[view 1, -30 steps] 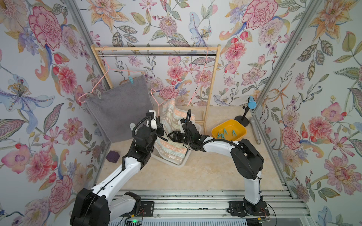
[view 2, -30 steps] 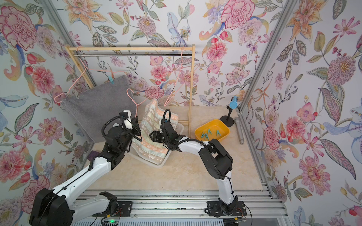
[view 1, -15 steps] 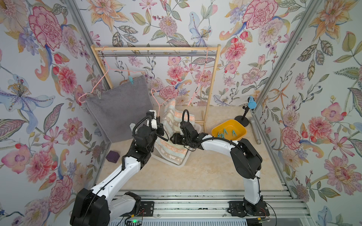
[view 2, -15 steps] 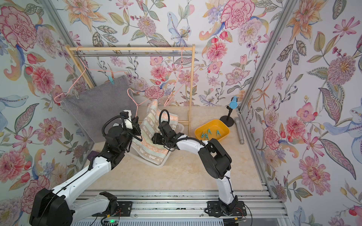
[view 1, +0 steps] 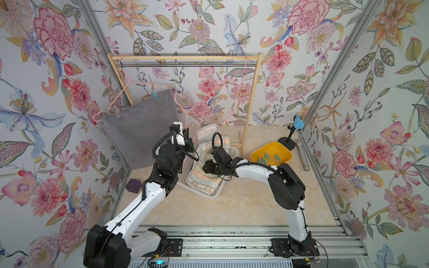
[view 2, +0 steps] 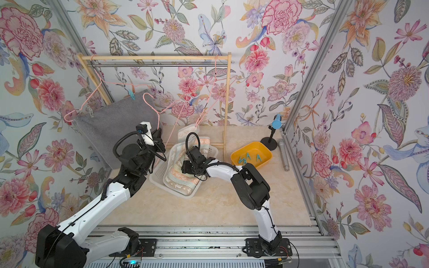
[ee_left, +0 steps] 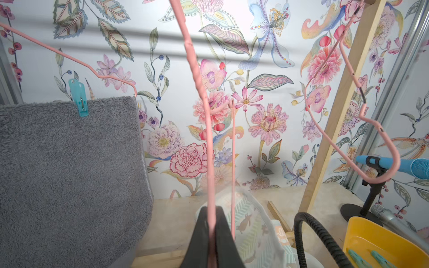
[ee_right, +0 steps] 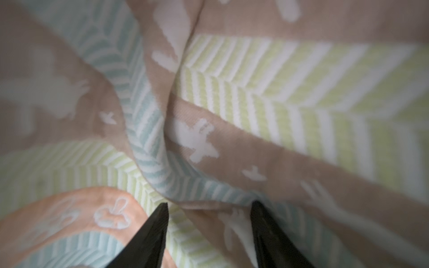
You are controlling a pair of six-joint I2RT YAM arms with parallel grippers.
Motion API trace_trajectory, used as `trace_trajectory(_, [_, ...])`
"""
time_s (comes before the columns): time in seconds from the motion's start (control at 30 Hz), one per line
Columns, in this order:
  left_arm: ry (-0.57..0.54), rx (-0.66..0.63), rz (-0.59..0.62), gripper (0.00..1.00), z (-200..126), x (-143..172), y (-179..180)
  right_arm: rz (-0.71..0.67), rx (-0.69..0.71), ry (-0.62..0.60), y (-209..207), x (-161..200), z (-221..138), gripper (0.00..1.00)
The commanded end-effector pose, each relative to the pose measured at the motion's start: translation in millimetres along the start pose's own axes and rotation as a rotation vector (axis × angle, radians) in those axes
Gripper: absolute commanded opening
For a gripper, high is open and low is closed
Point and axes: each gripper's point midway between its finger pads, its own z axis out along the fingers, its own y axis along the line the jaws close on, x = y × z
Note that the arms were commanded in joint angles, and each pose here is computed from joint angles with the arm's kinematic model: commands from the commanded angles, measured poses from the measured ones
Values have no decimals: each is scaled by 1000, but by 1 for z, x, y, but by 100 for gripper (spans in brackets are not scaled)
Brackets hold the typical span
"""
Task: Remove the clothespins securing towels to the hanger
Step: Remove the towel from the hanger.
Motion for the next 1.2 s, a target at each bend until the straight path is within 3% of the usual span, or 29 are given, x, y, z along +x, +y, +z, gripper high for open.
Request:
trace_trajectory(0.0, [-43, 30, 3, 0, 3, -14, -9, 14, 114, 95, -32, 30, 9, 60])
trace_trajectory(0.7, [8, -10, 12, 0, -7, 8, 0, -37, -1, -136, 0, -5, -70, 64])
trace_trajectory(1.17, [22, -35, 28, 0, -12, 13, 6, -97, 95, -326, -25, -29, -139, 66])
